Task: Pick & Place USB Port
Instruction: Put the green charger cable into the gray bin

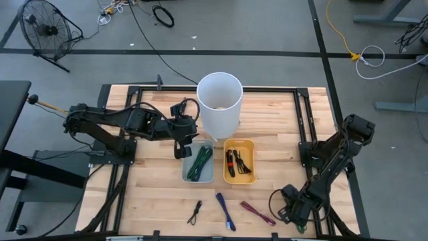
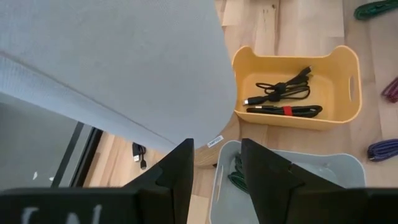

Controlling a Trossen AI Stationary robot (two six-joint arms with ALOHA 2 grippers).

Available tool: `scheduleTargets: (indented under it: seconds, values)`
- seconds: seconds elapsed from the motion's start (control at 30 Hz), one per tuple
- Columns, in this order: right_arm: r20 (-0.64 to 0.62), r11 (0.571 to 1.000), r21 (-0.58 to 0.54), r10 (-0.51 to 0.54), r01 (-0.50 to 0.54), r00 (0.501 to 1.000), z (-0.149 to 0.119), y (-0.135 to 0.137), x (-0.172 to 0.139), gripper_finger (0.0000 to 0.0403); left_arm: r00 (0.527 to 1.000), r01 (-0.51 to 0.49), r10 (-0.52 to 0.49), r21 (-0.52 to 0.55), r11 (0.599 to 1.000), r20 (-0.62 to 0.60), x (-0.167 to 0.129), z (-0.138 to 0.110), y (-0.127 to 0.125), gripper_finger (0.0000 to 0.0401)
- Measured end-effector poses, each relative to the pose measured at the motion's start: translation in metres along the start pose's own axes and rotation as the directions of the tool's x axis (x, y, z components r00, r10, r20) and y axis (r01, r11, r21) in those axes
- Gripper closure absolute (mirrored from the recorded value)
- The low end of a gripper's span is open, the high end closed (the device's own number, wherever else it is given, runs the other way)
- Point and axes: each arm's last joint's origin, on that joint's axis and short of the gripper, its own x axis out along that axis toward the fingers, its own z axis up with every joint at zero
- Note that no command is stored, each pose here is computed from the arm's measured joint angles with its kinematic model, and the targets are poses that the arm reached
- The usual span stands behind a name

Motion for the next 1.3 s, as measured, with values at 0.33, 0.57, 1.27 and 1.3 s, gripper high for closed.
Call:
scheduleTargets:
  seconds: [0.33, 0.57, 1.27, 1.3]
  values:
    - [-0.022, 0.993, -0.083, -0.091, 0.088, 0.996, 0.003, 0.002, 0.024, 0.0234, 1.0, 0.0, 0.0, -0.006, 1.0, 0.0, 0.0, 0.0, 0.0, 0.0263]
    - [-0.026, 0.976, -0.192, -0.106, 0.099, 0.994, 0.004, 0.0, 0.022, 0.038, 1.0, 0.0, 0.0, -0.006, 1.0, 0.0, 0.0, 0.0, 0.0, 0.0263]
    - [0.096, 0.956, -0.292, 0.054, -0.024, 0.994, 0.03, -0.002, -0.038, 0.0397, 1.0, 0.001, -0.001, -0.02, 1.0, 0.0, 0.0, 0.0, 0.0, 0.0263]
    - [0.101, 0.951, -0.307, 0.073, -0.039, 0.992, 0.032, -0.002, -0.042, 0.0397, 1.0, 0.001, -0.001, -0.02, 1.0, 0.0, 0.0, 0.0, 0.0, 0.0263]
